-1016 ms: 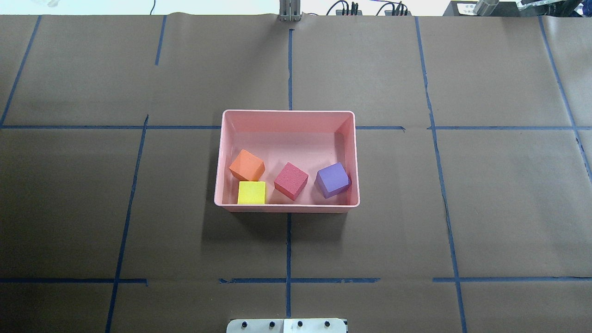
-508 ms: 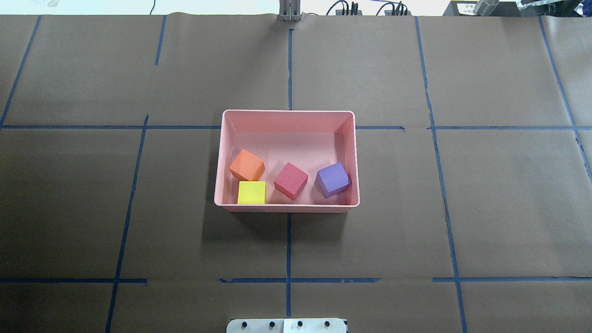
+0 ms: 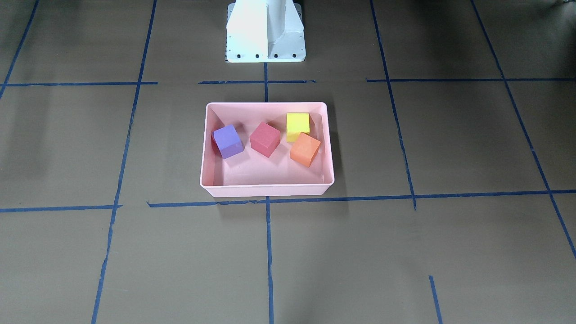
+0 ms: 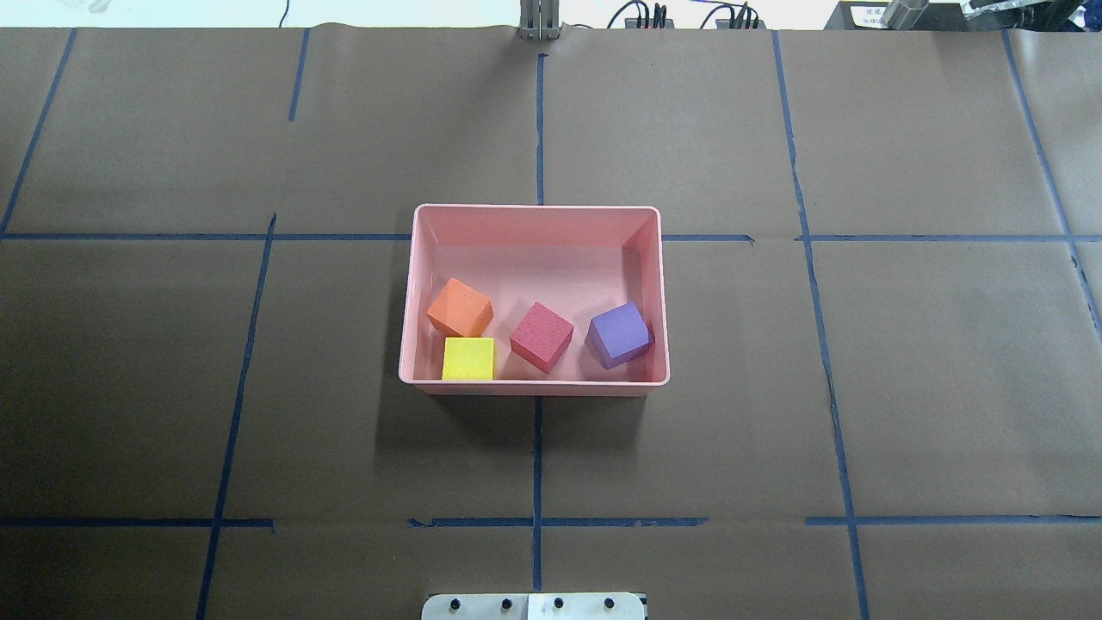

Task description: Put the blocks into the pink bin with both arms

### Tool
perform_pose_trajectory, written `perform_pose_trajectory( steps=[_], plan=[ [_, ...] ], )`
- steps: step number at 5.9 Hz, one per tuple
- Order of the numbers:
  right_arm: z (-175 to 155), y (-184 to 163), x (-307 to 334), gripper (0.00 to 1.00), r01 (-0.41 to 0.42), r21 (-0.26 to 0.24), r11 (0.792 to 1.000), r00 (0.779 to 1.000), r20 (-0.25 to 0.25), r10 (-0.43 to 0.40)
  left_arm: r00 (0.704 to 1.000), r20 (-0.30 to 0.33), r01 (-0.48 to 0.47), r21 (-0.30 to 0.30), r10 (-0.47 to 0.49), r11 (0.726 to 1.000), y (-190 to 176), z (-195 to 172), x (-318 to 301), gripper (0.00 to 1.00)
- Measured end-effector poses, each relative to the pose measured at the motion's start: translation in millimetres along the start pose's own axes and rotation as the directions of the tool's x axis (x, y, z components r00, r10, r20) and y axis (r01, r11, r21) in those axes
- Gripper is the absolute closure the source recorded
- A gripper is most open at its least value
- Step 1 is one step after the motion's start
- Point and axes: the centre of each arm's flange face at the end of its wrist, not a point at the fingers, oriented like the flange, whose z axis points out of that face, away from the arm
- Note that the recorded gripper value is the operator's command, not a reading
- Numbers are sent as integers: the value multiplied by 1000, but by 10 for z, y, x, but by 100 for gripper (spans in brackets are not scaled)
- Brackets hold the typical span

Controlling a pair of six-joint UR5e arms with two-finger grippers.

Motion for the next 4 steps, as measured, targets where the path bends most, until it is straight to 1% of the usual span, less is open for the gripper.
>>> perform_pose_trajectory(
  steps=[4],
  plan=[
    [146,139,102,0,-25,-32,999,1000,6,26,1000,-1,0,0,0,1000,2,1,1,0]
  ],
)
